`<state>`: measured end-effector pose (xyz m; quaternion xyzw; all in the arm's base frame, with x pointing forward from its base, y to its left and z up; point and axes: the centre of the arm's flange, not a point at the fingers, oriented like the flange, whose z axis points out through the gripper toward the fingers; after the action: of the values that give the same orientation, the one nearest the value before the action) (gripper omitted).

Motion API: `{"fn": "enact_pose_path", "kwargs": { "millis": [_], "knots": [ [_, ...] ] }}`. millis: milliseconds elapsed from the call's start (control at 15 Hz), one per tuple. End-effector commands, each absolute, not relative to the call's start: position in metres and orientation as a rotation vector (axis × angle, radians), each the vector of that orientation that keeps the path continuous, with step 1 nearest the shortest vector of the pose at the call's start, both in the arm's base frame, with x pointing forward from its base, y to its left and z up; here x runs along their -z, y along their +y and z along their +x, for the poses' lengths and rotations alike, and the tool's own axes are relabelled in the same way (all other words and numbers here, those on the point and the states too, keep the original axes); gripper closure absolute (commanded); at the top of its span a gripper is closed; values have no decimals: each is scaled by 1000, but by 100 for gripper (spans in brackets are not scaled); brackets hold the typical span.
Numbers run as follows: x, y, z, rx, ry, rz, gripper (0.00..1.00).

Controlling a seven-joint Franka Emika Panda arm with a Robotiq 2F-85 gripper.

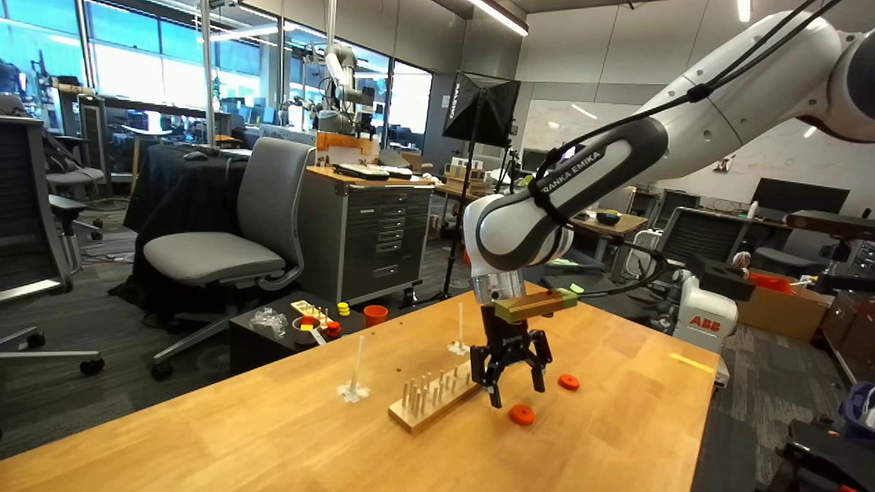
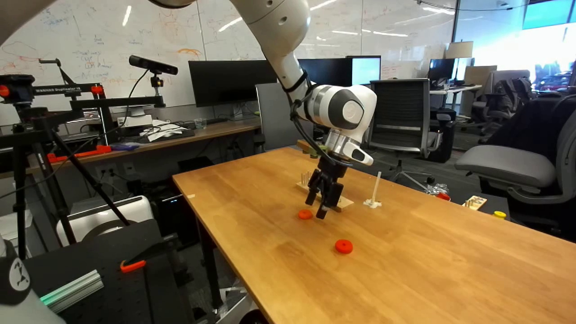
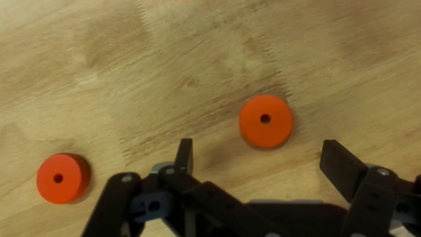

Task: Put the orange ring on the wooden platform

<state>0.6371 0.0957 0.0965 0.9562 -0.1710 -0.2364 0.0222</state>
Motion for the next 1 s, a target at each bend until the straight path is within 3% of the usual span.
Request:
{"fn": "enact_pose_path", "kwargs": {
  "millis": [0,933],
  "knots": [
    [-91,96,641,779,-541,2969,0],
    [-87,75,612,938,-409,2988,0]
  ]
}}
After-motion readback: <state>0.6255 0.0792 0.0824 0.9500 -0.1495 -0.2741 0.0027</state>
